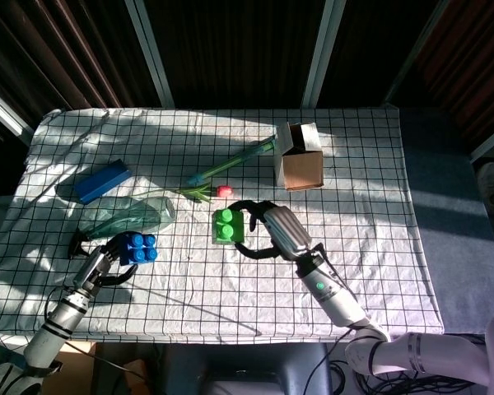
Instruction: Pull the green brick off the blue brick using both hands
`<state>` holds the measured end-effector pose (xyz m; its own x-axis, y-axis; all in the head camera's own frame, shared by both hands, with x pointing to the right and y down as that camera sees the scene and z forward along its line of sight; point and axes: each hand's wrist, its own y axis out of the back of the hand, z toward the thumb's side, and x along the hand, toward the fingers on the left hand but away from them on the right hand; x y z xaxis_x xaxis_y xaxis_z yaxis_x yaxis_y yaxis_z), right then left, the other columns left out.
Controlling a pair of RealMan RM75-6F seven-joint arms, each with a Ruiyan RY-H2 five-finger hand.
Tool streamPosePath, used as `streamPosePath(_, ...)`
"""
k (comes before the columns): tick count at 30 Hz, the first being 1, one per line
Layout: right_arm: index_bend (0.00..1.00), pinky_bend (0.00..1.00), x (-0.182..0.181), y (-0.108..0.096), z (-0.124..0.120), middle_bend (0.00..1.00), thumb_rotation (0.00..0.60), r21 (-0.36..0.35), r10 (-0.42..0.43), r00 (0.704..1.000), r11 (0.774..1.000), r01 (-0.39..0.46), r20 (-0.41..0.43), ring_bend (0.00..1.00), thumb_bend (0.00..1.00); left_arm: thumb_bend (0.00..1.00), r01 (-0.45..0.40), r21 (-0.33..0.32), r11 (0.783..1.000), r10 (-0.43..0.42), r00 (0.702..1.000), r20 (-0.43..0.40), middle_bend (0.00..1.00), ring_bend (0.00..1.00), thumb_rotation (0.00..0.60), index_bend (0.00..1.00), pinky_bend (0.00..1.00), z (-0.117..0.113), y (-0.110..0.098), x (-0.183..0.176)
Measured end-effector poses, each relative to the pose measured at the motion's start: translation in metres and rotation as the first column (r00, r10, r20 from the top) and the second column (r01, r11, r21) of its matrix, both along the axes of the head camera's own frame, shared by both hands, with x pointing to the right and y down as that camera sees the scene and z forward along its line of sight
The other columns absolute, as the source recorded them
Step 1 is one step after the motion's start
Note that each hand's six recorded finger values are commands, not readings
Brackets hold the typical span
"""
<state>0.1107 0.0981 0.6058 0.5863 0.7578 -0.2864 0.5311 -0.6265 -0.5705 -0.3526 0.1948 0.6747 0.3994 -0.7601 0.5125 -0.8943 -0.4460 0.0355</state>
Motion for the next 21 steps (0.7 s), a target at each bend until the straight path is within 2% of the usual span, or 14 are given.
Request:
streamPosePath(3, 0.77, 0.34, 0.027, 0.007, 0.026, 0.63, 0.600, -0.011, -0.024, 0.992, 1.000, 0.023, -0.121, 0.48, 0.40, 0.69, -0.070, 0.041, 0.997, 0.062, 0.982, 0.181, 0.78, 0.35, 0.600, 0.73, 0.15, 0.004, 0.004, -0.012)
streamPosePath(6, 0.76, 0.34, 0.051, 0.014, 0.053, 0.63, 0.600, -0.034, -0.052, 0.972, 0.998, 0.045, -0.231, 0.47, 0.40, 0.69, -0.151, 0.063, 0.986, 0.118, 0.924, 0.364, 0.78, 0.36, 0.600, 0.73, 0.16, 0.009, 0.009, -0.021)
streamPosePath(9, 0.73, 0.34, 0.070, 0.023, 0.077, 0.63, 0.600, -0.059, -0.084, 0.945, 0.996, 0.068, -0.316, 0.45, 0.40, 0.69, -0.234, 0.070, 0.970, 0.163, 0.835, 0.526, 0.77, 0.36, 0.600, 0.73, 0.15, 0.014, 0.014, -0.026)
streamPosePath(10, 0.72, 0.34, 0.076, 0.027, 0.086, 0.62, 0.600, -0.068, -0.100, 0.933, 0.994, 0.081, -0.345, 0.44, 0.40, 0.68, -0.263, 0.068, 0.962, 0.176, 0.794, 0.582, 0.77, 0.36, 0.600, 0.73, 0.15, 0.016, 0.016, -0.027)
streamPosePath(13, 0.67, 0.34, 0.084, 0.040, 0.105, 0.59, 0.600, -0.093, -0.149, 0.903, 0.988, 0.122, -0.402, 0.41, 0.40, 0.67, -0.315, 0.054, 0.948, 0.193, 0.699, 0.688, 0.74, 0.36, 0.600, 0.71, 0.14, 0.024, 0.021, -0.027)
streamPosePath(14, 0.64, 0.34, 0.084, 0.044, 0.109, 0.57, 0.600, -0.098, -0.164, 0.896, 0.986, 0.135, -0.412, 0.40, 0.40, 0.66, -0.324, 0.048, 0.945, 0.196, 0.676, 0.711, 0.70, 0.35, 0.600, 0.69, 0.14, 0.027, 0.022, -0.026)
streamPosePath(16, 0.53, 0.33, 0.084, 0.050, 0.114, 0.49, 0.600, -0.099, -0.191, 0.885, 0.981, 0.164, -0.424, 0.34, 0.40, 0.65, -0.341, 0.034, 0.939, 0.201, 0.630, 0.750, 0.64, 0.32, 0.600, 0.65, 0.13, 0.033, 0.025, -0.024)
streamPosePath(17, 0.48, 0.32, 0.085, 0.052, 0.115, 0.45, 0.600, -0.101, -0.204, 0.879, 0.979, 0.177, -0.430, 0.31, 0.40, 0.64, -0.347, 0.030, 0.937, 0.203, 0.614, 0.763, 0.56, 0.28, 0.600, 0.58, 0.12, 0.035, 0.026, -0.022)
streamPosePath(19, 0.31, 0.27, 0.087, 0.055, 0.118, 0.34, 0.600, -0.111, -0.232, 0.865, 0.973, 0.204, -0.444, 0.21, 0.38, 0.58, -0.366, 0.017, 0.931, 0.213, 0.581, 0.786, 0.40, 0.18, 0.600, 0.44, 0.08, 0.039, 0.029, -0.020)
streamPosePath(20, 0.20, 0.23, 0.088, 0.056, 0.119, 0.27, 0.600, -0.117, -0.242, 0.859, 0.970, 0.212, -0.451, 0.16, 0.35, 0.52, -0.376, 0.009, 0.927, 0.223, 0.568, 0.792, 0.30, 0.11, 0.600, 0.34, 0.05, 0.041, 0.030, -0.019)
streamPosePath(21, 0.10, 0.19, 0.090, 0.056, 0.119, 0.22, 0.600, -0.123, -0.251, 0.853, 0.968, 0.219, -0.458, 0.11, 0.32, 0.49, -0.384, -0.001, 0.923, 0.233, 0.559, 0.796, 0.26, 0.07, 0.600, 0.28, 0.03, 0.043, 0.031, -0.019)
